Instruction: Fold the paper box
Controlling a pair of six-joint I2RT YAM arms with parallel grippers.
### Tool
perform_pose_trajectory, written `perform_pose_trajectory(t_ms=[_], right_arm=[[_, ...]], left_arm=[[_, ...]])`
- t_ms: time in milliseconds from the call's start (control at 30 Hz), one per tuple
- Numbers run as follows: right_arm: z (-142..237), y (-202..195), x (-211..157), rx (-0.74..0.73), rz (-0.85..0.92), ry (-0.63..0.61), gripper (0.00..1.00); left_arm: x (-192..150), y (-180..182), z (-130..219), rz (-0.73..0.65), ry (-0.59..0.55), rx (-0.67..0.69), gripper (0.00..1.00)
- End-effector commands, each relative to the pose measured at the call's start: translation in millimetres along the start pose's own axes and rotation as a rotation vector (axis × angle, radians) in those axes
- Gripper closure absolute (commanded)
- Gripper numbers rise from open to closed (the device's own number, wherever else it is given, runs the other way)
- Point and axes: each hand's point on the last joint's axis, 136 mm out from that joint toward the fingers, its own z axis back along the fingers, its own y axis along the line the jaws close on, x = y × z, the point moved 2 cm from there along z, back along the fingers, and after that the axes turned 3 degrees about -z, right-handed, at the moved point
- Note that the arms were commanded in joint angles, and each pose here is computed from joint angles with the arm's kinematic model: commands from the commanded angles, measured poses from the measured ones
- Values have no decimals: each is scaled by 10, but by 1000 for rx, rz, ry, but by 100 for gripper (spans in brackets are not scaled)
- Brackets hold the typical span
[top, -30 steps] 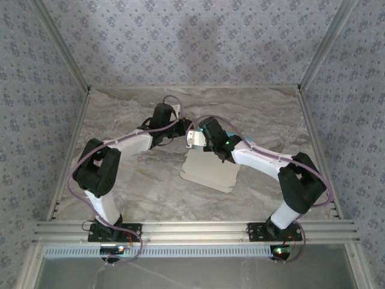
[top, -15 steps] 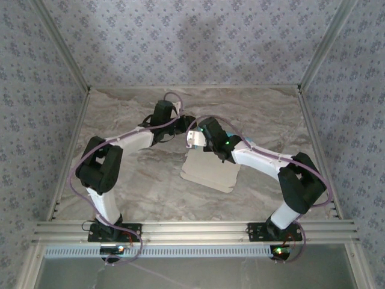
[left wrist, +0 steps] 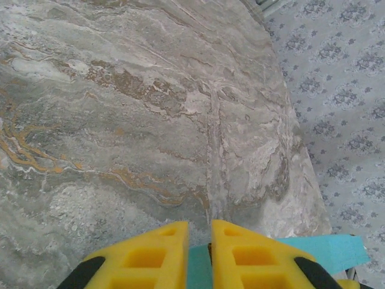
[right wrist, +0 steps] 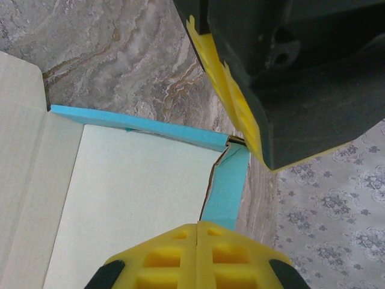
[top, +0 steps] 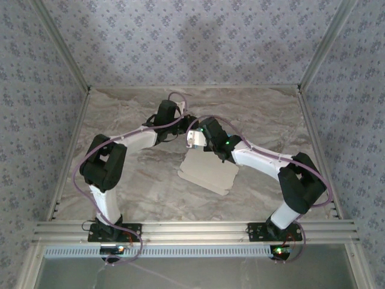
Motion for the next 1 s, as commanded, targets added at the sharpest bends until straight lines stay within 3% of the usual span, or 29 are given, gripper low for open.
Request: perform_pose_trajectory(t_ms=[0,133,267,467,600,733,833,967], right_arm=[[9,192,-49,68,8,13,100],[59,129,-32,52,-7,1,99],[170,46,21,39,-54,-44,74],[635,-125,191,46,-177,-216,48],[1084,-298,229,92,-333,-358,47],[1363,-667,-104,31,-779,-371,52],[1415,-667,-578,41,-1176,-213,56],[1453,-459,-1129,57,-1475,-20,64]], left_arm=[[-355,174,-60,23,103,53,86],[-465,207,-24,-1,110,91,88],[-517,275,51,-14,97,128,88],[-467,253,115,-37,61,134,89],[-442,240,152,-51,48,141,89],[-401,202,162,-64,39,139,89],[-388,175,169,-69,38,139,89],[-409,172,222,-93,41,156,89]])
